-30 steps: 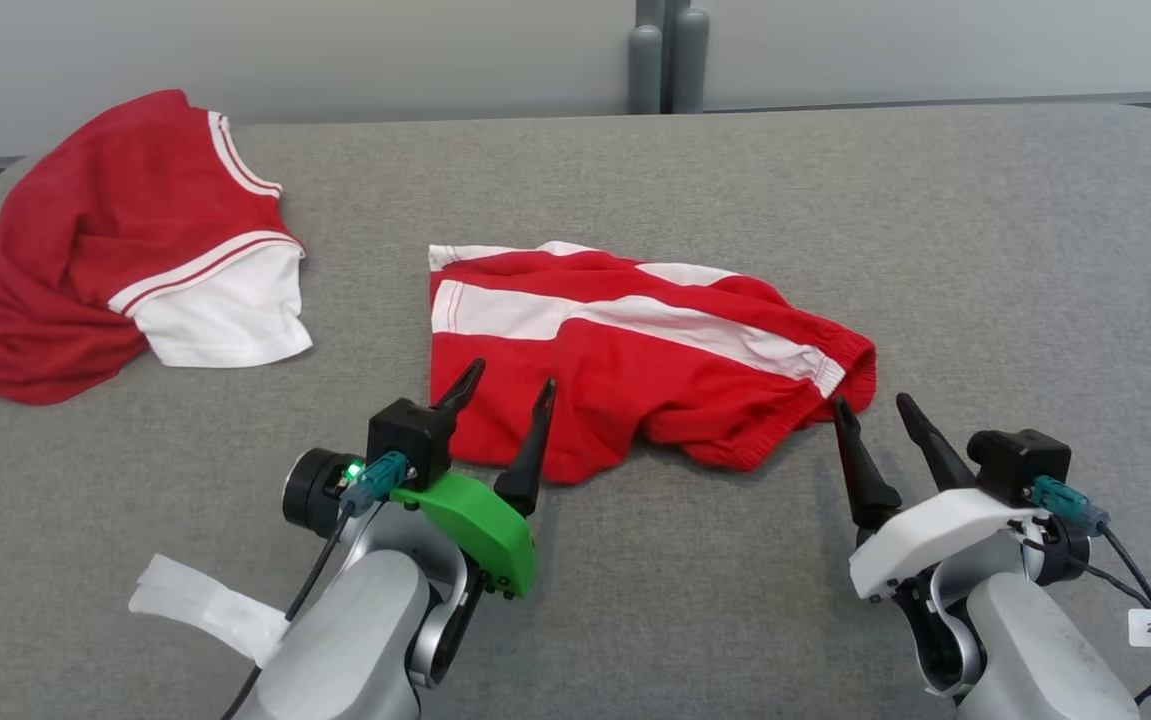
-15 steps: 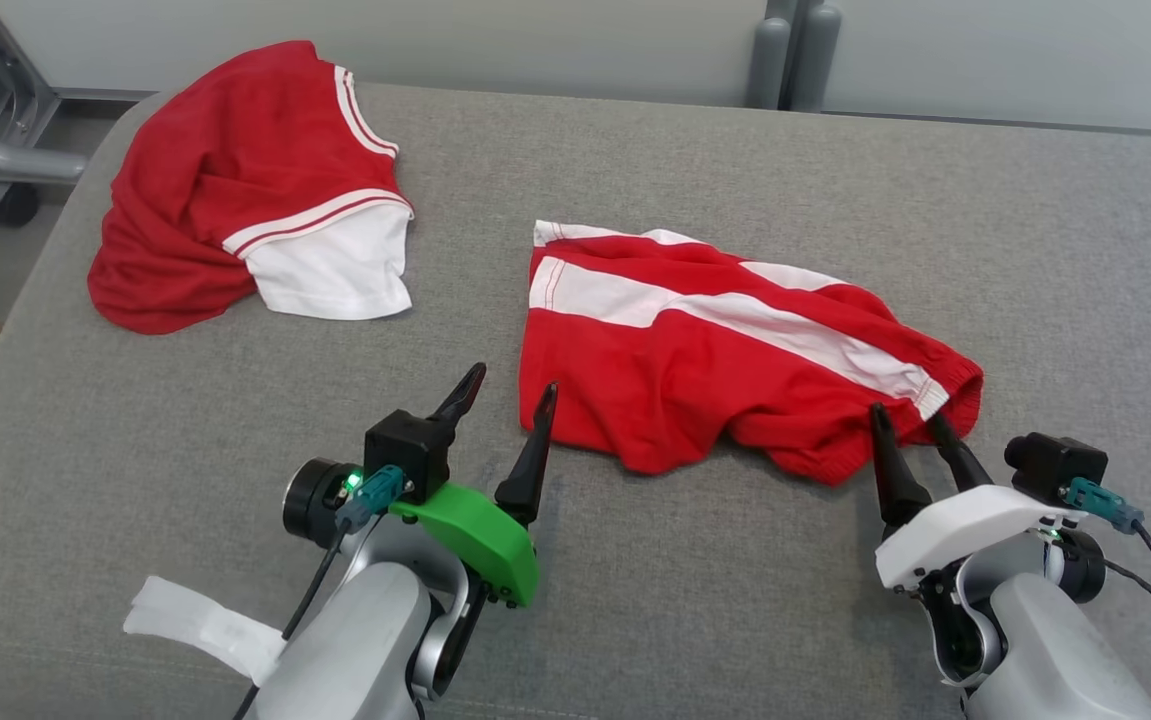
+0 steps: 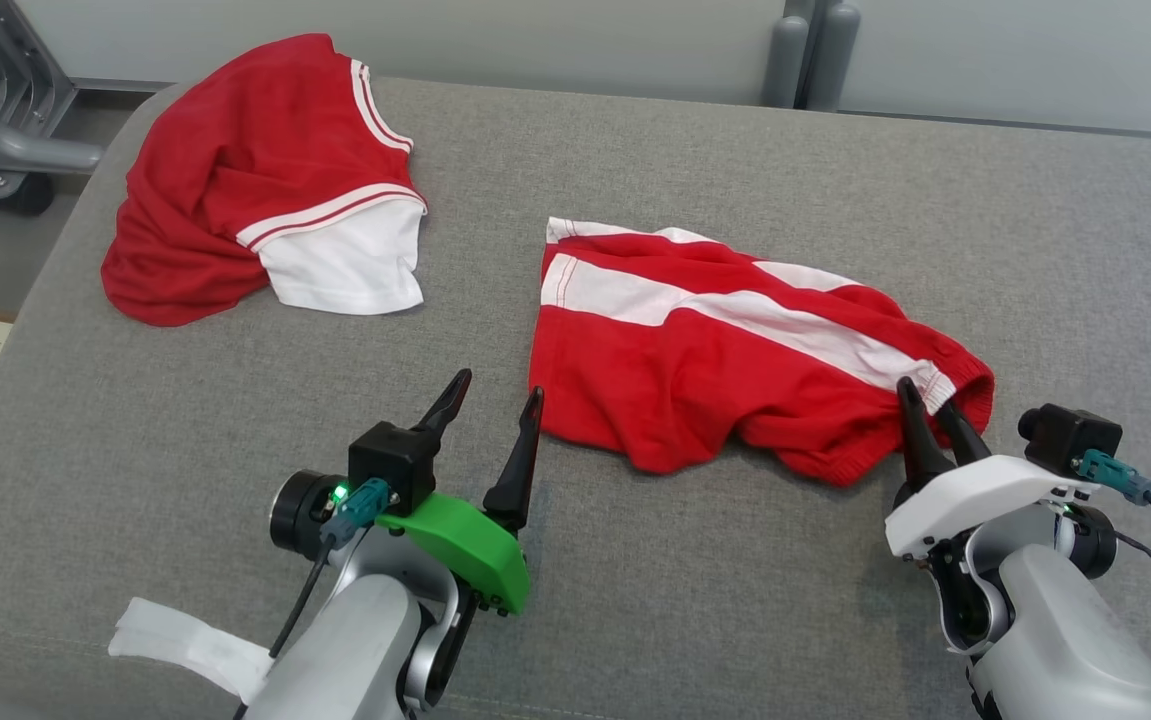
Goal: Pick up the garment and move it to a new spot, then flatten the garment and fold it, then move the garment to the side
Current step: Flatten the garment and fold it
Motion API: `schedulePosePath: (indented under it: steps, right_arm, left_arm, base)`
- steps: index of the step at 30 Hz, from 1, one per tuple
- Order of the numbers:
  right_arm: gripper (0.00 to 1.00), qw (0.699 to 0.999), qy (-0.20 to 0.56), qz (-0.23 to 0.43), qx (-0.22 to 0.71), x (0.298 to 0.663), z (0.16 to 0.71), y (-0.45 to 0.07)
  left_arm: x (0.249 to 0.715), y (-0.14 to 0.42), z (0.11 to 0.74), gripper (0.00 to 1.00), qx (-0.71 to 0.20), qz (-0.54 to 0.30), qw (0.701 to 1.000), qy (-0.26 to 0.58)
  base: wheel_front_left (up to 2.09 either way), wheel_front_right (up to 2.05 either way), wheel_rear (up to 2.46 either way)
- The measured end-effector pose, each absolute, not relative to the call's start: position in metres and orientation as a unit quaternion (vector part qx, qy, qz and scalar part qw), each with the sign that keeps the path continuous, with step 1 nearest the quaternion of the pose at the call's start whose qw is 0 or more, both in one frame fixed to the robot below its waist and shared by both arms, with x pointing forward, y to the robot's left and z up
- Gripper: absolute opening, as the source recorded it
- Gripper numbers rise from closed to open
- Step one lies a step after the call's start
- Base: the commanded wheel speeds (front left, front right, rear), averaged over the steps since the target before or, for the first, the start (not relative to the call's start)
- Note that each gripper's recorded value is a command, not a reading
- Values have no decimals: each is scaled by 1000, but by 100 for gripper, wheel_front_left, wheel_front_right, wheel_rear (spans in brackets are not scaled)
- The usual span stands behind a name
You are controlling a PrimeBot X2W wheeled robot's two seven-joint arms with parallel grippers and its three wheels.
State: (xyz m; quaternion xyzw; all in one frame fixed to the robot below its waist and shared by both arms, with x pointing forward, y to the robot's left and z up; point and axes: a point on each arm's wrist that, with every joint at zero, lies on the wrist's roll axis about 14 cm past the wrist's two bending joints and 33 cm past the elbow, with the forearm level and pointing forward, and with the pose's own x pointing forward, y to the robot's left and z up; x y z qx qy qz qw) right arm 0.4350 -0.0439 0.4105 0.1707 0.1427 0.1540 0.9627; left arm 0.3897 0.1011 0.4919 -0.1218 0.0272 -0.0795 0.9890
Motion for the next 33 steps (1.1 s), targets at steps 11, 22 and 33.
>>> schedulePosePath:
  steps: [11,22,33]
  right_arm:
    - [0,967,140,148,155,441,410,-52]
    - [0,967,85,209,115,442,443,-35]
    - [0,962,73,255,60,413,446,-30]
  left_arm:
    - [391,107,490,100,-127,-69,989,27]
    - [395,115,489,100,-155,-49,986,27]
    - [415,101,464,100,-230,-49,967,99]
  base:
    - [0,0,0]
    - [0,0,0]
    - [0,0,0]
